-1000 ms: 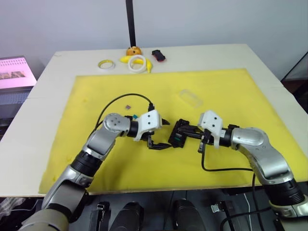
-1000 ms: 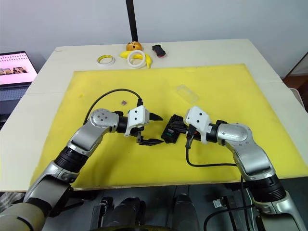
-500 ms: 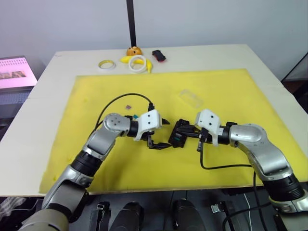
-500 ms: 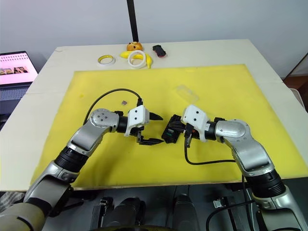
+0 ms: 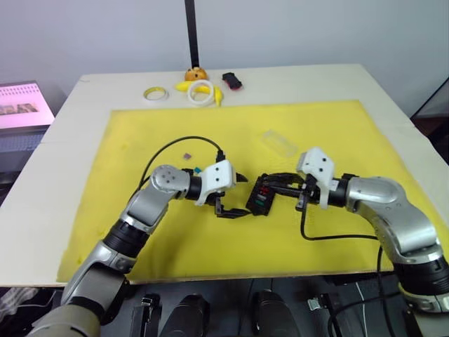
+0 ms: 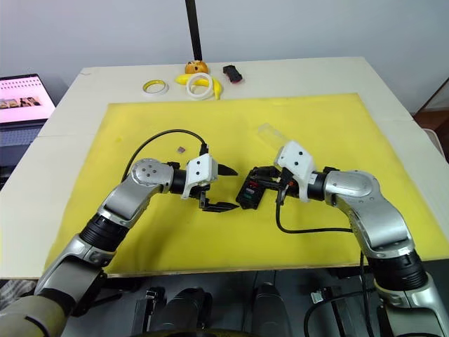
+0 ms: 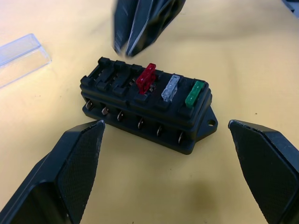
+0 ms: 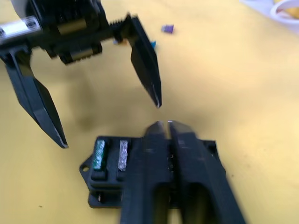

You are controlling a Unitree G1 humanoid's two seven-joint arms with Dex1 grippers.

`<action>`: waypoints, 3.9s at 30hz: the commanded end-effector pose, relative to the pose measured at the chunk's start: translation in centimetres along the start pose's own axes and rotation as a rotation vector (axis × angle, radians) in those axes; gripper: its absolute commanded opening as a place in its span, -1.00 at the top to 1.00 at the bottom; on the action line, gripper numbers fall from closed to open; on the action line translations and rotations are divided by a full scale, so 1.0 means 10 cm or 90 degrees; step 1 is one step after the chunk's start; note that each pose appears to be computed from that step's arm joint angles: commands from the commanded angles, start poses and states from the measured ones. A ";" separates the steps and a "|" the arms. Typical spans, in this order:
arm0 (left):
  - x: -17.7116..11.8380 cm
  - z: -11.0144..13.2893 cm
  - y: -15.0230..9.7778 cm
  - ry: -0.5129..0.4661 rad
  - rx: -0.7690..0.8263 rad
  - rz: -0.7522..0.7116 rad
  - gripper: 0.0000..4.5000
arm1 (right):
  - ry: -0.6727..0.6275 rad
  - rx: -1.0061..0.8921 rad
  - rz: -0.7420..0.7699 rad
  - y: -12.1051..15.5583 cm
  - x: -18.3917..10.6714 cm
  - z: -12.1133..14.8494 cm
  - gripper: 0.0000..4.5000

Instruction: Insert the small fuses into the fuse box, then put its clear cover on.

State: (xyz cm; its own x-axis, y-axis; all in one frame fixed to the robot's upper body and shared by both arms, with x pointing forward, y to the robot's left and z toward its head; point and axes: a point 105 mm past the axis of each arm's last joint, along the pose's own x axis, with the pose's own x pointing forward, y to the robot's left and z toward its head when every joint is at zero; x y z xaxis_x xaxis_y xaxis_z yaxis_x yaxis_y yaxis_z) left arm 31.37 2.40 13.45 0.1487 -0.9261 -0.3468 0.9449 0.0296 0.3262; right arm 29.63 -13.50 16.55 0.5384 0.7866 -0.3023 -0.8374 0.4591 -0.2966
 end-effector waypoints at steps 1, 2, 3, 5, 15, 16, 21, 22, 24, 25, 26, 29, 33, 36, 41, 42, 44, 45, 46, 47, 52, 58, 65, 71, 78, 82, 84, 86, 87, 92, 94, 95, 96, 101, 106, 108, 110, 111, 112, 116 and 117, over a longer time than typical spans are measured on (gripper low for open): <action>-0.02 0.15 0.04 -0.026 0.033 -0.003 -1.00 | 0.006 -0.012 -0.018 0.03 -0.04 -0.01 -0.02; -0.02 0.15 0.04 -0.027 0.034 -0.005 -1.00 | 0.011 -0.009 -0.022 0.03 -0.04 -0.03 -0.02; -0.02 0.15 0.04 -0.027 0.035 -0.007 -1.00 | 0.012 -0.005 -0.027 0.03 -0.04 -0.04 -0.02; -0.01 0.16 0.04 -0.027 0.036 -0.009 -1.00 | 0.012 0.000 -0.038 0.01 -0.03 -0.04 -0.02; -0.01 0.16 0.03 -0.027 0.039 -0.015 -1.00 | 0.009 0.024 -0.050 -0.02 -0.02 -0.07 -0.02; -0.01 0.16 0.03 -0.026 0.039 -0.014 -1.00 | 0.012 0.025 -0.046 -0.01 -0.01 -0.09 -0.02; -0.02 0.15 0.03 -0.024 0.039 -0.012 -1.00 | 0.018 0.026 -0.045 0.00 0.04 -0.13 -0.02; -0.02 0.15 0.03 -0.024 0.040 -0.011 -1.00 | 0.017 0.026 -0.046 0.00 0.04 -0.13 -0.02; -0.02 0.15 0.03 -0.024 0.039 -0.010 -1.00 | 0.019 0.027 -0.047 -0.01 0.05 -0.14 -0.02; -0.02 0.15 0.03 -0.023 0.039 -0.010 -1.00 | 0.020 0.027 -0.047 -0.01 0.05 -0.15 -0.02; -0.03 0.15 0.03 -0.023 0.038 -0.009 -1.00 | 0.022 0.026 -0.047 -0.01 0.04 -0.15 -0.02; -0.03 0.14 0.03 -0.022 0.037 -0.009 -1.00 | 0.024 0.027 -0.043 -0.01 0.05 -0.16 -0.02; -0.03 0.14 0.03 -0.021 0.037 -0.007 -1.00 | 0.026 0.025 -0.034 0.01 0.07 -0.17 0.77; -0.03 0.14 0.04 -0.020 0.037 -0.006 -1.00 | 0.023 0.022 -0.018 0.03 0.08 -0.15 1.00; -0.03 0.14 0.05 -0.020 0.037 -0.003 -1.00 | 0.030 -0.001 -0.003 -0.02 0.06 -0.07 1.00; -0.03 0.14 0.05 -0.020 0.037 -0.003 -1.00 | 0.033 -0.007 0.003 -0.03 0.05 -0.06 1.00; -0.03 0.14 0.05 -0.020 0.037 -0.003 -1.00 | 0.042 -0.015 0.014 -0.04 0.05 -0.05 1.00; -0.03 0.14 0.05 -0.021 0.036 -0.002 -1.00 | 0.049 -0.018 0.019 -0.04 0.05 -0.05 1.00; -0.03 0.14 0.04 -0.021 0.036 -0.002 -1.00 | 0.056 -0.023 0.024 -0.05 0.05 -0.05 1.00; -0.03 0.14 0.04 -0.021 0.036 -0.001 -1.00 | 0.062 -0.026 0.027 -0.05 0.05 -0.06 1.00; -0.04 0.14 0.04 -0.022 0.034 0.003 -1.00 | 0.086 -0.028 0.039 -0.05 0.07 -0.15 1.00; -0.05 0.13 0.05 -0.019 0.033 0.007 -1.00 | 0.082 -0.025 0.034 -0.06 0.09 -0.15 1.00; -0.04 0.13 0.06 -0.021 0.034 0.008 -1.00 | 0.077 -0.021 0.036 -0.04 0.13 -0.14 1.00; -0.04 0.14 0.07 -0.021 0.035 0.008 -1.00 | 0.108 -0.010 0.043 0.00 0.11 -0.25 1.00; -0.03 0.14 0.05 -0.024 0.031 0.010 -1.00 | 0.105 -0.011 0.028 0.00 0.11 -0.26 1.00; -0.03 0.13 0.06 -0.024 0.030 0.010 -1.00 | 0.095 -0.013 0.019 -0.01 0.11 -0.24 1.00; -0.03 0.13 0.07 -0.023 0.031 0.009 -1.00 | 0.091 -0.014 0.014 -0.01 0.11 -0.23 1.00; -0.03 0.13 0.07 -0.023 0.032 0.008 -1.00 | 0.087 -0.013 0.008 -0.03 0.11 -0.22 1.00; -0.03 0.13 0.07 -0.023 0.032 0.007 -1.00 | 0.085 -0.013 0.007 -0.03 0.10 -0.21 1.00; -0.02 0.13 0.06 -0.023 0.033 0.002 -1.00 | 0.071 -0.009 0.010 0.01 0.06 -0.15 0.86; -0.02 0.12 0.05 -0.023 0.033 0.000 -1.00 | 0.055 -0.014 0.003 0.01 0.05 -0.07 0.55; -0.02 0.12 0.05 -0.023 0.033 0.000 -1.00 | 0.049 -0.014 0.000 0.00 0.05 -0.05 0.34; -0.02 0.12 0.05 -0.023 0.033 -0.001 -1.00 | 0.041 -0.015 -0.006 -0.01 0.04 0.00 0.13; -0.01 0.12 0.05 -0.024 0.034 -0.003 -1.00 | -0.007 -0.031 -0.025 -0.07 -0.04 0.23 -0.75; 0.00 0.13 0.04 -0.028 0.038 -0.008 -1.00 | -0.017 -0.014 -0.036 -0.06 -0.05 0.21 -0.75; 0.01 0.14 0.04 -0.030 0.039 -0.009 -1.00 | -0.022 0.004 -0.045 -0.04 -0.03 0.14 -0.75; 0.01 0.15 0.04 -0.031 0.039 -0.010 -1.00 | -0.035 0.028 -0.058 -0.03 0.00 0.09 -0.49; 0.01 0.15 0.04 -0.031 0.039 -0.010 -1.00 | -0.041 0.038 -0.062 -0.02 0.00 0.07 -0.35; 0.01 0.15 0.04 -0.031 0.039 -0.010 -1.00 | -0.044 0.042 -0.065 -0.02 0.01 0.07 -0.17; 0.00 0.15 0.03 -0.031 0.040 -0.012 -1.00 | -0.050 0.052 -0.074 0.01 0.03 0.04 0.75; 0.00 0.15 0.03 -0.030 0.039 -0.012 -1.00 | -0.049 0.053 -0.074 0.02 0.03 0.03 0.97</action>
State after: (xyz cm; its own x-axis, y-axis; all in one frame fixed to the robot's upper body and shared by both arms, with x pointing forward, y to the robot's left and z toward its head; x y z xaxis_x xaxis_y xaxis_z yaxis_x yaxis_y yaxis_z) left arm 31.31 1.96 13.83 0.1183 -0.9342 -0.3365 0.9394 -0.0046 0.3429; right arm 29.87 -13.12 15.64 0.6175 0.7483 -0.2423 -0.7861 0.5768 -0.2220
